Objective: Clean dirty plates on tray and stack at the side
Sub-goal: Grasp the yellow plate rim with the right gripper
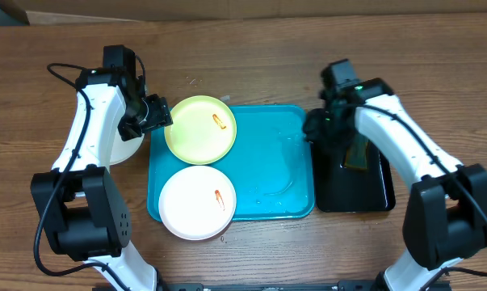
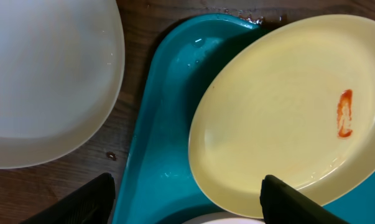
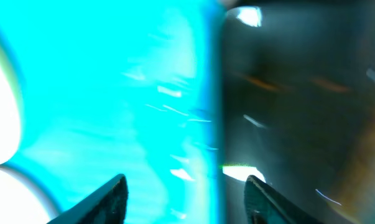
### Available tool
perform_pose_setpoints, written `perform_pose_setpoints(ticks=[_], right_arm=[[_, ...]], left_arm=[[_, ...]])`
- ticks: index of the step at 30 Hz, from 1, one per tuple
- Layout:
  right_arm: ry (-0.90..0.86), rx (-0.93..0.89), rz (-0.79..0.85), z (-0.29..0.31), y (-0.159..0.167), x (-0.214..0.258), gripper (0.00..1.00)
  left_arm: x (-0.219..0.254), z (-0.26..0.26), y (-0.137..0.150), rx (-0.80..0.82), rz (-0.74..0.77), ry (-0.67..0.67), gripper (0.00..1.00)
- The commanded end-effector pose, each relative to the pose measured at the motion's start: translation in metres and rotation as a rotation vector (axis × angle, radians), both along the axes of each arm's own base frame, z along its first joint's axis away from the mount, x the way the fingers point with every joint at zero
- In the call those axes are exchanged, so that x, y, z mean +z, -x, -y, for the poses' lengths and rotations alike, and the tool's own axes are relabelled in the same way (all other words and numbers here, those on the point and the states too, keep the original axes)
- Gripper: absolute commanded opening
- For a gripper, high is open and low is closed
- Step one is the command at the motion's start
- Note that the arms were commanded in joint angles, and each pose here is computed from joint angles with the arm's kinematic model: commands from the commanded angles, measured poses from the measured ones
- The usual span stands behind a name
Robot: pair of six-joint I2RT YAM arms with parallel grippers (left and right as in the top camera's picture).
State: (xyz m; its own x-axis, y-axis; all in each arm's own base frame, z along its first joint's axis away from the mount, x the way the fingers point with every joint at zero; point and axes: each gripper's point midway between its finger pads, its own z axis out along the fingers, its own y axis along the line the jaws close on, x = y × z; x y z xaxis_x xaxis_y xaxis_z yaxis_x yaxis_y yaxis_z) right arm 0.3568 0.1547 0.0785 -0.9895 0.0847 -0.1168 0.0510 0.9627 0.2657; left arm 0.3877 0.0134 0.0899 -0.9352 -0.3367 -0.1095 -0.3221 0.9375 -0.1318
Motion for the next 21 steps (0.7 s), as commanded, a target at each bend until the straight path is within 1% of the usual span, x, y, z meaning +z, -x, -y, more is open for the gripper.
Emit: perform_pose_setpoints(ticks=[1, 4, 6, 9, 13, 16, 17, 20, 21], right_arm=[[-0.184, 0.130, 0.086, -0.062, 0.001, 0.024, 0.60], [-0.245, 0.187, 0.225, -0.097, -0.018, 0.039, 0.61], [-0.277, 0.219, 0.289, -0.114, -0.025, 0.047, 0.61], [-0.299, 0.256, 0.322, -0.135, -0.027, 0.049, 0.66], [-0.257, 0.262, 0.344, -0.147, -0.046, 0.056, 0.66], [-0.227, 0.305, 0.353, -0.156, -0.064, 0.065, 0.65], [-0.215, 0.319, 0.367, -0.159, -0.070, 0.065, 0.64], [-0.146, 0.310, 0.418, -0.164, -0.086, 0.056, 0.52], [-0.109, 0.302, 0.429, -0.164, -0.089, 0.049, 0.50]], left_arm=[[0.020, 0.005, -0.005, 0.020, 0.035, 0.055, 0.75], [0.029, 0.003, -0.003, 0.026, 0.026, 0.062, 0.76], [0.030, 0.002, -0.001, 0.028, 0.015, 0.057, 0.76], [0.029, 0.003, 0.002, 0.026, 0.001, 0.055, 0.76], [0.029, 0.006, 0.002, 0.021, 0.000, 0.058, 0.76], [0.029, 0.006, 0.004, 0.021, -0.007, 0.058, 0.78], [0.029, 0.006, 0.004, 0.021, -0.007, 0.058, 0.79], [0.029, 0.006, 0.004, 0.021, -0.007, 0.057, 0.80], [0.029, 0.006, 0.004, 0.021, -0.007, 0.058, 0.80]])
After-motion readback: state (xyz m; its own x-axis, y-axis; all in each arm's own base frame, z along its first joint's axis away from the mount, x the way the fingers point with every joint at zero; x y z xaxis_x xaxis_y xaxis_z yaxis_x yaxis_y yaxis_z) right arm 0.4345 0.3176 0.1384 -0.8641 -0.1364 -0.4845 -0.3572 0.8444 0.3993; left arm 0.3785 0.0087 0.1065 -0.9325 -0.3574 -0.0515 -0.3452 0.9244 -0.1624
